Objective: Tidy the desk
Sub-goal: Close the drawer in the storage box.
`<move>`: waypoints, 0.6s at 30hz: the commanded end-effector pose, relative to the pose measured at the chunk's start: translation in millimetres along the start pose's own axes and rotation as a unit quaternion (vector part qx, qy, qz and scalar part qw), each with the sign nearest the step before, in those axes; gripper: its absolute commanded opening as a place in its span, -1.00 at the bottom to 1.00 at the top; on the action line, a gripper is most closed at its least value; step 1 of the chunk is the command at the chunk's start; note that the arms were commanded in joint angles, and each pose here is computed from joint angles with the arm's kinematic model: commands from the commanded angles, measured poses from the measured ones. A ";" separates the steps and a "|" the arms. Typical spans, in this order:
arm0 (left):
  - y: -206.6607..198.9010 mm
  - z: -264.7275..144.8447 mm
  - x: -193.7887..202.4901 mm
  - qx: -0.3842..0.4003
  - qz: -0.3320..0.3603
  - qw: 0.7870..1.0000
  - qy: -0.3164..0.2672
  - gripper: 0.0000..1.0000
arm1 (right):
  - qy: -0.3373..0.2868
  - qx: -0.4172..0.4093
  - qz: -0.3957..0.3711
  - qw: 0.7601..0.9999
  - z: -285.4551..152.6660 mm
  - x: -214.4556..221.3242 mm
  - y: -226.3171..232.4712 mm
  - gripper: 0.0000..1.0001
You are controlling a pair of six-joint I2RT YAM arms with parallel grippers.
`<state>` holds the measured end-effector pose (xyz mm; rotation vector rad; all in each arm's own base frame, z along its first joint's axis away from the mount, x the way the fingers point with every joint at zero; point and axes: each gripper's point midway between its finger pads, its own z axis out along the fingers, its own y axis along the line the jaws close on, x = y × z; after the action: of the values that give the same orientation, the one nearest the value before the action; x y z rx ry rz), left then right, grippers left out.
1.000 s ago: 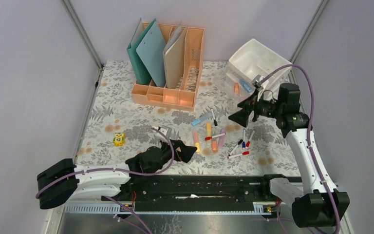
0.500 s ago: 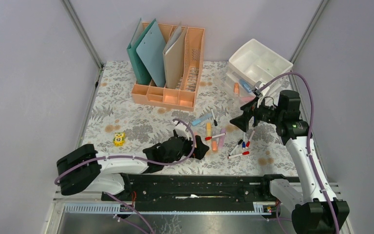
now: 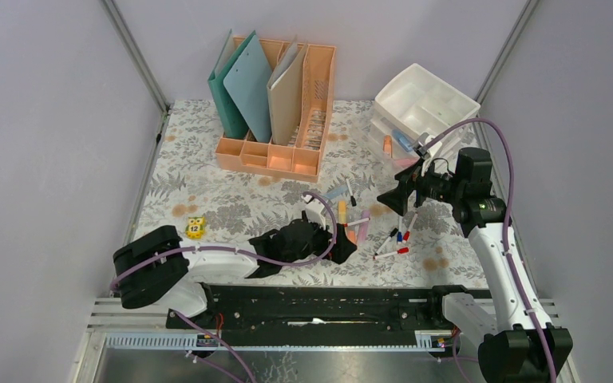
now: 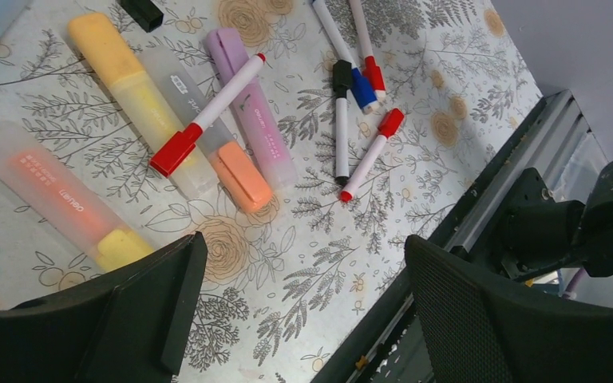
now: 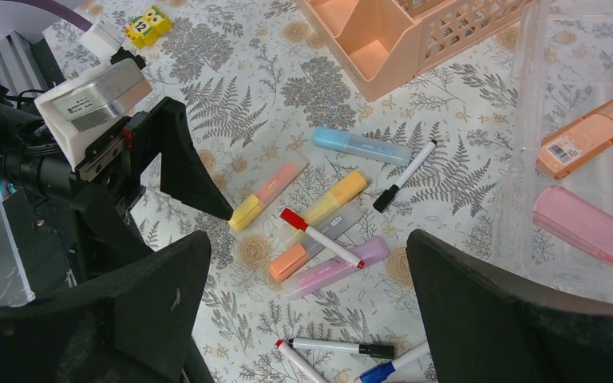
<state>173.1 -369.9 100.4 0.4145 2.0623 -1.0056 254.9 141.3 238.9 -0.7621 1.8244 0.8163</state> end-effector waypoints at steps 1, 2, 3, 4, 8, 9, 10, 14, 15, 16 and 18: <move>-6.4 1.4 -32.5 -0.010 0.007 0.999 -0.044 0.97 | -0.013 0.016 -0.026 0.999 -1.4 -7.7 -6.7 0.99; -2.8 -0.2 -35.6 -0.021 0.012 0.999 -0.047 0.97 | -0.014 0.016 -0.027 0.999 -1.7 -8.1 -6.4 0.99; 1.6 -2.4 -39.4 -0.032 0.018 0.998 -0.051 0.98 | -0.014 0.016 -0.026 0.999 -1.7 -7.6 -6.6 0.99; 6.2 -5.2 -42.9 -0.043 0.022 0.997 -0.054 0.97 | -0.013 0.016 -0.027 0.999 -1.5 -7.5 -6.5 0.99; 23.3 -19.4 -61.7 -0.075 0.032 0.994 -0.076 0.97 | -0.013 0.019 -0.034 0.999 -2.7 -7.5 -7.6 0.99; 27.0 -23.8 -67.6 -0.081 0.032 0.993 -0.084 0.97 | -0.011 0.020 -0.038 0.999 -3.7 -7.4 -7.9 0.99; 31.0 -28.3 -71.8 -0.087 0.031 0.992 -0.090 0.97 | -0.010 0.018 -0.043 0.999 -5.1 -7.8 -7.5 0.99; 34.0 -50.5 -94.8 -0.083 0.036 0.987 -0.132 0.97 | 0.005 0.014 -0.058 0.998 -11.4 -8.6 -7.2 0.99; 33.3 -55.7 -99.4 -0.078 0.041 0.986 -0.143 0.97 | 0.011 0.007 -0.060 0.998 -12.1 -8.4 -5.3 0.99; 32.4 -60.4 -103.8 -0.074 0.047 0.984 -0.154 0.97 | 0.019 0.009 -0.051 0.998 -17.0 -5.7 -8.2 0.99; 29.4 -69.5 -113.3 -0.063 0.058 0.980 -0.179 0.97 | 0.032 -0.012 -0.053 0.998 -19.4 -4.7 -4.3 0.99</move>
<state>222.0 -304.8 171.4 0.2598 1.8803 -0.8172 255.6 127.5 233.2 -0.8027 1.8484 0.7470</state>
